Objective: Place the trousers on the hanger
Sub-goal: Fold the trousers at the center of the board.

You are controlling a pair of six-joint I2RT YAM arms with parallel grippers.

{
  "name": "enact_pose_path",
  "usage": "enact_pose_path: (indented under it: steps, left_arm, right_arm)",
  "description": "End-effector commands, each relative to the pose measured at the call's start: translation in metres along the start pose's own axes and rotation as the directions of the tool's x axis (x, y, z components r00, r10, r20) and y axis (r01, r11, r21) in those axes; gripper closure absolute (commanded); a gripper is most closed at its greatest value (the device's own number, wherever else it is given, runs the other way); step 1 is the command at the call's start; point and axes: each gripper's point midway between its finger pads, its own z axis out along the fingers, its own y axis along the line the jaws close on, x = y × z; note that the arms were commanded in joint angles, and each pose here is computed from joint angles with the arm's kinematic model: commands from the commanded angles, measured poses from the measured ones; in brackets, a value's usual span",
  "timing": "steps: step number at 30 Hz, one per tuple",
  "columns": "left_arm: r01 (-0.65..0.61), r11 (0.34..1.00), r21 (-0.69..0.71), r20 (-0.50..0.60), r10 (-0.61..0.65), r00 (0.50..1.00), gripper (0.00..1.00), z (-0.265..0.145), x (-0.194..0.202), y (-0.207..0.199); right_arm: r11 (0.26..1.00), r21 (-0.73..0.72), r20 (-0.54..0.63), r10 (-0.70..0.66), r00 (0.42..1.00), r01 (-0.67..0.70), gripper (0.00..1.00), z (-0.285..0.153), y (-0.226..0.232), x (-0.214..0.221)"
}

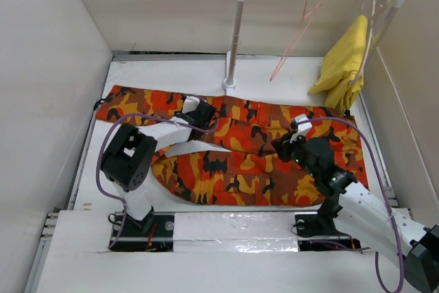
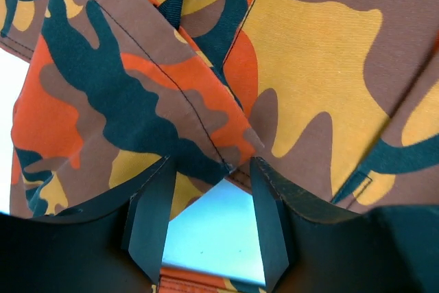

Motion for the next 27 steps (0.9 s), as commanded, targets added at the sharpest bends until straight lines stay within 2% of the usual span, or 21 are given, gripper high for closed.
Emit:
enact_pose_path:
  steps: [1,9,11,13,15,19,22,25,27]
  left_arm:
    - [0.009,1.000,-0.025,0.037,-0.008,0.999,0.56,0.002,-0.017,0.001]
    - [-0.019,0.998,-0.061,-0.005,0.019,1.000,0.56,0.017,-0.010,0.002]
    - [0.012,0.996,-0.086,0.003,-0.011,1.000,0.81,0.017,-0.014,0.008]
    - [0.041,0.996,-0.080,0.014,-0.040,0.999,1.00,0.012,-0.016,0.010]
    - [0.102,0.994,-0.039,0.072,-0.099,0.993,1.00,-0.004,-0.035,0.013]
    - [0.177,0.984,0.010,0.105,-0.177,0.979,1.00,-0.027,-0.051,0.021]
    - [0.259,0.954,0.150,0.152,-0.281,0.948,1.00,-0.065,-0.073,0.027]
    - [0.327,0.901,0.287,0.210,-0.392,0.896,1.00,-0.116,-0.101,0.046]
    - [0.372,0.850,0.374,0.266,-0.482,0.835,1.00,-0.157,-0.121,0.074]
  right_arm:
    - [1.000,-0.010,0.050,-0.002,0.999,0.002,0.79,0.000,0.001,-0.012]
    - [1.000,-0.014,0.050,-0.001,0.999,0.002,0.78,0.001,0.002,-0.012]
    - [1.000,-0.019,0.042,-0.004,0.999,0.004,0.78,0.001,0.002,-0.010]
    - [1.000,-0.019,0.042,-0.004,0.999,0.004,0.78,0.001,0.002,-0.010]
    - [1.000,-0.011,0.049,0.000,0.999,0.001,0.78,0.002,0.001,-0.012]
    - [1.000,-0.008,0.036,-0.003,0.999,0.003,0.78,0.002,0.001,-0.009]
    - [1.000,0.016,0.042,0.010,0.999,-0.010,0.75,0.002,-0.004,-0.008]
    - [0.997,0.072,0.013,0.025,1.000,-0.026,0.68,0.003,-0.013,0.000]
    - [0.994,0.105,-0.006,0.034,0.999,-0.033,0.64,0.005,-0.019,0.005]
